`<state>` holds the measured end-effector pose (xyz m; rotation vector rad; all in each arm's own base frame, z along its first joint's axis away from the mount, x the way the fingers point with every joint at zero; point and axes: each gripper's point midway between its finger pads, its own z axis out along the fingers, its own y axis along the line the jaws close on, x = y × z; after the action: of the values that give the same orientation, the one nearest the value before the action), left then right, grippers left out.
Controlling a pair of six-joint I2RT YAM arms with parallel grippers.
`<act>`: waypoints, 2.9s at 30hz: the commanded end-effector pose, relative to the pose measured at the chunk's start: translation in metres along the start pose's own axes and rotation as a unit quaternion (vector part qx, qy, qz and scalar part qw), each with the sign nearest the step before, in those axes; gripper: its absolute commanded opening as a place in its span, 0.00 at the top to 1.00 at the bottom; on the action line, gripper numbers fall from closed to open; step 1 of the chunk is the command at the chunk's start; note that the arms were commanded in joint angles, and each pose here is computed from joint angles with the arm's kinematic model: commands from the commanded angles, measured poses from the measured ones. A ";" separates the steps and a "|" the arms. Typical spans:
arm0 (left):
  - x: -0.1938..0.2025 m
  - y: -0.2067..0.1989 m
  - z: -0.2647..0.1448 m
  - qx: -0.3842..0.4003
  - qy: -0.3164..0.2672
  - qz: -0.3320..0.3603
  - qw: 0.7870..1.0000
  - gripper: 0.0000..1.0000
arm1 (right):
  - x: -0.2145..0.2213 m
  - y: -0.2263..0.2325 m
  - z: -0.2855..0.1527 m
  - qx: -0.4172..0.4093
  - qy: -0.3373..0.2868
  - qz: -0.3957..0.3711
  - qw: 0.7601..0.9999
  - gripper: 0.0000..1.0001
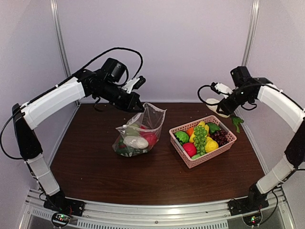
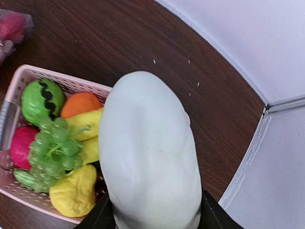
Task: Place the food in the zip-top bag and seal the zipper
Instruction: Pick up the fake vegetable from the bin, then place the fake vegetable in the zipper food storage bag.
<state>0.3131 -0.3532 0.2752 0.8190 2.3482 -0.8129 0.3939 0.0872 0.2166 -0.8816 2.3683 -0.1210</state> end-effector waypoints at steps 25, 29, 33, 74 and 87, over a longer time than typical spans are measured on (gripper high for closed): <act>-0.018 -0.021 0.005 0.067 -0.040 -0.030 0.996 1.00 | -0.131 0.252 -0.158 -0.410 -0.193 -0.195 0.870 0.61; -0.020 -0.029 0.002 0.089 -0.039 -0.027 0.995 1.00 | -0.152 0.262 -0.189 -0.441 -0.305 -0.199 0.820 0.61; -0.024 -0.044 -0.007 0.122 -0.041 -0.020 0.991 1.00 | -0.167 0.274 -0.204 -0.482 -0.384 -0.193 0.763 0.60; -0.021 -0.062 -0.046 0.151 -0.033 0.000 0.988 1.00 | -0.172 0.251 -0.090 -0.266 -0.301 -0.247 0.882 0.42; -0.023 -0.033 -0.037 0.087 -0.023 -0.031 0.995 1.00 | -0.178 0.234 -0.170 -0.279 -0.362 -0.196 0.868 0.17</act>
<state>0.2862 -0.3640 0.3150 0.8307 2.3141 -1.1086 0.2875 0.3691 0.3366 -1.4357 1.5621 0.6225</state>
